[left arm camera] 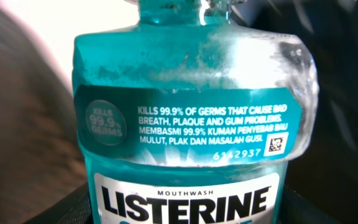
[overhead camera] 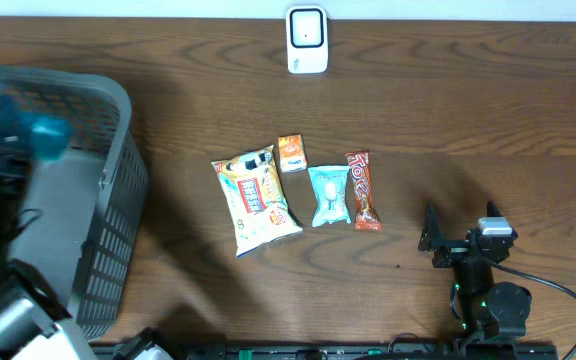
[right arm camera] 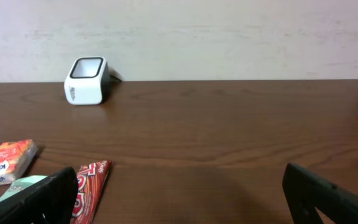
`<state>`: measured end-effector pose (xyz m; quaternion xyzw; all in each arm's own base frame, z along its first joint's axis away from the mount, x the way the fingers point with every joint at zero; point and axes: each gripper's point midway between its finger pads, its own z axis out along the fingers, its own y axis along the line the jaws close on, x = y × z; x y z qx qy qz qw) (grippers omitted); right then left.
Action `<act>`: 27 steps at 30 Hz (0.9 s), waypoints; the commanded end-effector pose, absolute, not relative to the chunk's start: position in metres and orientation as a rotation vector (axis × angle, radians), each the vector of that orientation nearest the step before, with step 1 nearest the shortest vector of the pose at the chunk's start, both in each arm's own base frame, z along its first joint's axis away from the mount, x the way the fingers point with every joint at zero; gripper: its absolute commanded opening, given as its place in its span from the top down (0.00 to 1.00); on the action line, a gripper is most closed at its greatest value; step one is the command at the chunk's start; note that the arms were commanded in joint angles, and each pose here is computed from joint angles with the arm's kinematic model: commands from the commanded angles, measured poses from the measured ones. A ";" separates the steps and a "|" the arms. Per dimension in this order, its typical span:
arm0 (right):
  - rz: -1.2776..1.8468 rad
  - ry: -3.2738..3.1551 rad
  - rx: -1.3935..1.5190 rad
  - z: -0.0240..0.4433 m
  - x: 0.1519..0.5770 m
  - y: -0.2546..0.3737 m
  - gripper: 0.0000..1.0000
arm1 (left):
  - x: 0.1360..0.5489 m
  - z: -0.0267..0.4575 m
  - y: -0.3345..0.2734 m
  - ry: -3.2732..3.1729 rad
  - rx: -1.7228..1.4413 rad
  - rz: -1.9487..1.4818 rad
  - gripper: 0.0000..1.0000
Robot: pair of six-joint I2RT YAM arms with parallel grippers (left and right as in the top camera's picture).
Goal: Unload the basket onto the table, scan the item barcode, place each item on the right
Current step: 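Reach the left gripper into the basket and grasp the blue Listerine bottle, then carry the Listerine bottle to the table and set it right of the TOP bar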
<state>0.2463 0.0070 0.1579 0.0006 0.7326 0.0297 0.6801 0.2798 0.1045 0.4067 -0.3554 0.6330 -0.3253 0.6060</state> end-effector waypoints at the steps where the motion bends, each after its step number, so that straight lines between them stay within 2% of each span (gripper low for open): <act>1: 0.065 1.645 -0.005 0.157 0.246 0.008 0.01 | 0.286 0.433 0.037 1.502 -0.645 -0.909 0.51; 6: 0.065 1.645 -0.005 0.157 0.246 0.008 0.01 | 0.315 0.417 -0.040 1.621 -0.509 -0.957 0.51; 9: 0.065 1.645 -0.005 0.157 0.246 0.008 0.01 | 0.338 0.386 -0.095 1.752 -0.430 -0.939 0.51; 16: 0.065 1.645 -0.005 0.157 0.246 0.008 0.01 | 0.374 0.259 -0.273 2.070 -0.062 -0.930 0.51; 18: 0.065 1.645 -0.005 0.157 0.246 0.008 0.01 | 0.375 0.201 -0.331 2.139 0.035 -0.968 0.51; 23: 0.065 1.645 -0.005 0.157 0.246 0.008 0.01 | 0.371 0.151 -0.371 2.188 0.068 -1.010 0.49; 27: 0.065 1.645 -0.005 0.157 0.246 0.008 0.01 | 0.374 0.123 -0.376 2.230 0.032 -1.014 0.48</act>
